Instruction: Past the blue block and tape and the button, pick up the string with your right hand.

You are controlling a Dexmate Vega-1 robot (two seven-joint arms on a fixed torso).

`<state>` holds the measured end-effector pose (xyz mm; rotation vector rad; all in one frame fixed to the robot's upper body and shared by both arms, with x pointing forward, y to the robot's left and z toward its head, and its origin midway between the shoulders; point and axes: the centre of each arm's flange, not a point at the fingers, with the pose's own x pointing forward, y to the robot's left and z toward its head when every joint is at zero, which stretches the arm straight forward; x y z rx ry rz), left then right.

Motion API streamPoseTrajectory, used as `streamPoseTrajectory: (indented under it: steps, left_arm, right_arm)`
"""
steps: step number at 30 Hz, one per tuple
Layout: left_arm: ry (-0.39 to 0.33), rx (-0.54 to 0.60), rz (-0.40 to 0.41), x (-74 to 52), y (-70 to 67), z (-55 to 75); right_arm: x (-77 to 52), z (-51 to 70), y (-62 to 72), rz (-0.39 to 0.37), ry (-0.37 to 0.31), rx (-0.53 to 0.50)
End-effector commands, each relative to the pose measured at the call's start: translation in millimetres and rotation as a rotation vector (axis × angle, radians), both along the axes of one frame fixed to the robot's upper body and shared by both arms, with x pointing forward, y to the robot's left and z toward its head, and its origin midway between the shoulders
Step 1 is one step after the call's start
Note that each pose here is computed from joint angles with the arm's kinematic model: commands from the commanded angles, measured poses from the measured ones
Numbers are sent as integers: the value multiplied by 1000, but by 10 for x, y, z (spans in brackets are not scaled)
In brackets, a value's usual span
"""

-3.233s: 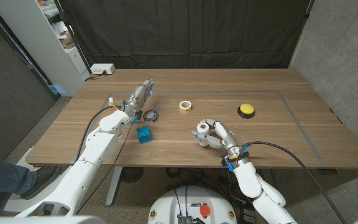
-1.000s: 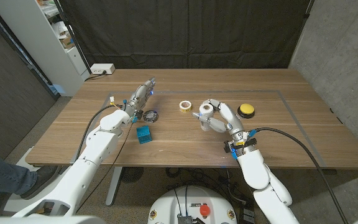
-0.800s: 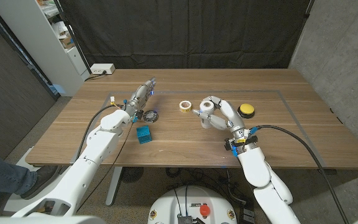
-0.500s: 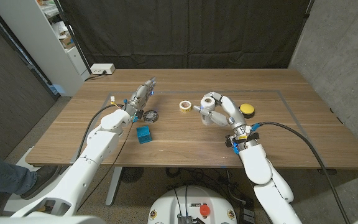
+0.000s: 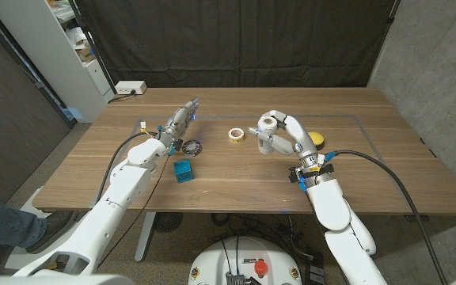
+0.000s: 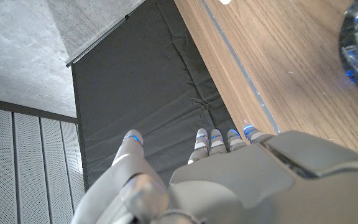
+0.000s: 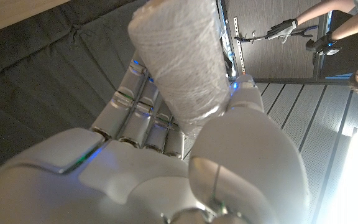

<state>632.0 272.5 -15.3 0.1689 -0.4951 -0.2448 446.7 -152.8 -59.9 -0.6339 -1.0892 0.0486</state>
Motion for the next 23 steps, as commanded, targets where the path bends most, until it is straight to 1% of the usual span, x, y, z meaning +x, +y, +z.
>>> streamPoseTrajectory:
  steps: [1,9,16,23]
  left_arm:
    - [4,-1,1,-27,6,-30]
    - [6,4,-2,-51,10,-58]
    - [-4,5,-2,-92,24,-46]
    - [-7,6,0,-98,55,-45]
  right_arm:
    - [-78,104,-28,-5,-23,26]
    - [-105,89,-21,-6,-25,29]
    - [-124,83,-1,-5,-28,31]
    - [-122,87,25,-4,-30,36]
